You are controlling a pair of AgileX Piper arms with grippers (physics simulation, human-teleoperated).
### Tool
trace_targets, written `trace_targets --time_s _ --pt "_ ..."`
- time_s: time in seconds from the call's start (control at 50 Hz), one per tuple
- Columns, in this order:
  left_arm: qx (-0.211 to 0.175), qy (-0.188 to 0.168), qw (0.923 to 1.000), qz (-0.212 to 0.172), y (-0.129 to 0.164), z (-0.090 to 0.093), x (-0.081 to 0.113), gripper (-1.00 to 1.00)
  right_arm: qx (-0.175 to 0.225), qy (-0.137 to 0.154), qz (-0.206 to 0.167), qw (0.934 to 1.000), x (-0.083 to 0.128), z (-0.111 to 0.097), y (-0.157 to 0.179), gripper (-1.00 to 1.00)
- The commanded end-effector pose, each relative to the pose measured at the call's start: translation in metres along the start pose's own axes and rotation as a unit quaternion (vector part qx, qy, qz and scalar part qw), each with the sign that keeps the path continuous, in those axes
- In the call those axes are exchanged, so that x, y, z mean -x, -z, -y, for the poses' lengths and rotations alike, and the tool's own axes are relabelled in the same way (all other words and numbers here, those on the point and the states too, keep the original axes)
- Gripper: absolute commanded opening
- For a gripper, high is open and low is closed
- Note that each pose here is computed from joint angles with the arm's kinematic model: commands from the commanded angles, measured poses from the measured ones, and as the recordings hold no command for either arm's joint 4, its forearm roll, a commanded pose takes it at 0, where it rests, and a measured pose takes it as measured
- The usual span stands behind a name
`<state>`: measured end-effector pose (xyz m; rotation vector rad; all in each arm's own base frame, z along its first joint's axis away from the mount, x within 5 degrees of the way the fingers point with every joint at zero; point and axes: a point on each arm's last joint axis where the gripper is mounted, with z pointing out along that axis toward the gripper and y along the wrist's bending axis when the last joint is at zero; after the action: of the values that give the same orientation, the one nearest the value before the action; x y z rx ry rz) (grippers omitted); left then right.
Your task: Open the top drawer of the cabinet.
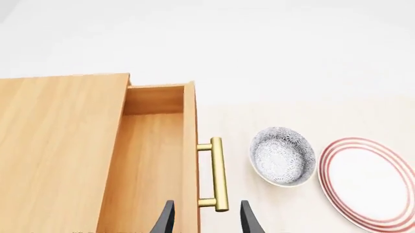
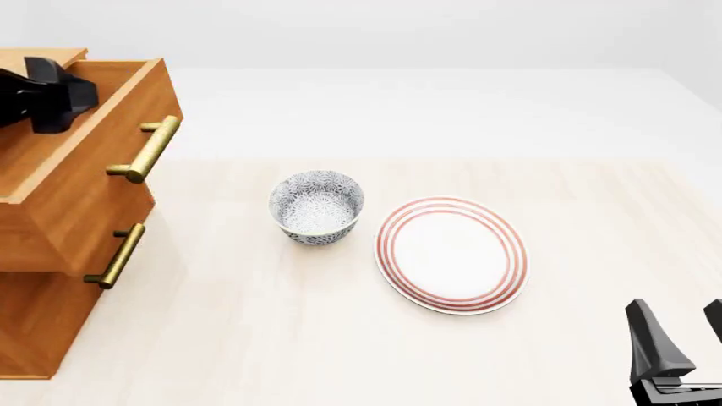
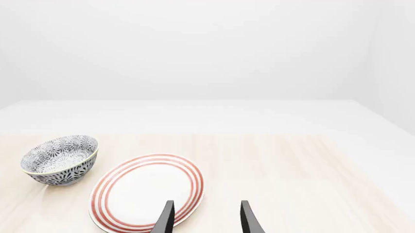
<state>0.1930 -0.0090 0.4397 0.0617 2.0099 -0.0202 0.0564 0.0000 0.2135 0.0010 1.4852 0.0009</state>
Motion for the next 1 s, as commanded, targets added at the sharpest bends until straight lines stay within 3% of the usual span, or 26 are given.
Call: trace_targets --time_s 0.02,0.5,1.0 --pt "0.015 0.021 0.9993 -0.027 -0.010 -0.007 0.001 1.00 0.000 0.000 0.000 1.0000 0.000 0.000 0.000 1.00" --pt "0.013 0.034 0.9979 -0.054 -0.028 -0.006 0.005 1.00 0.000 0.000 0.000 1.0000 0.000 0.000 0.000 1.00" --pt "0.012 0.048 0.9967 -0.064 -0.049 -0.005 -0.013 1.00 0.000 0.000 0.000 1.0000 0.000 0.000 0.000 1.00"
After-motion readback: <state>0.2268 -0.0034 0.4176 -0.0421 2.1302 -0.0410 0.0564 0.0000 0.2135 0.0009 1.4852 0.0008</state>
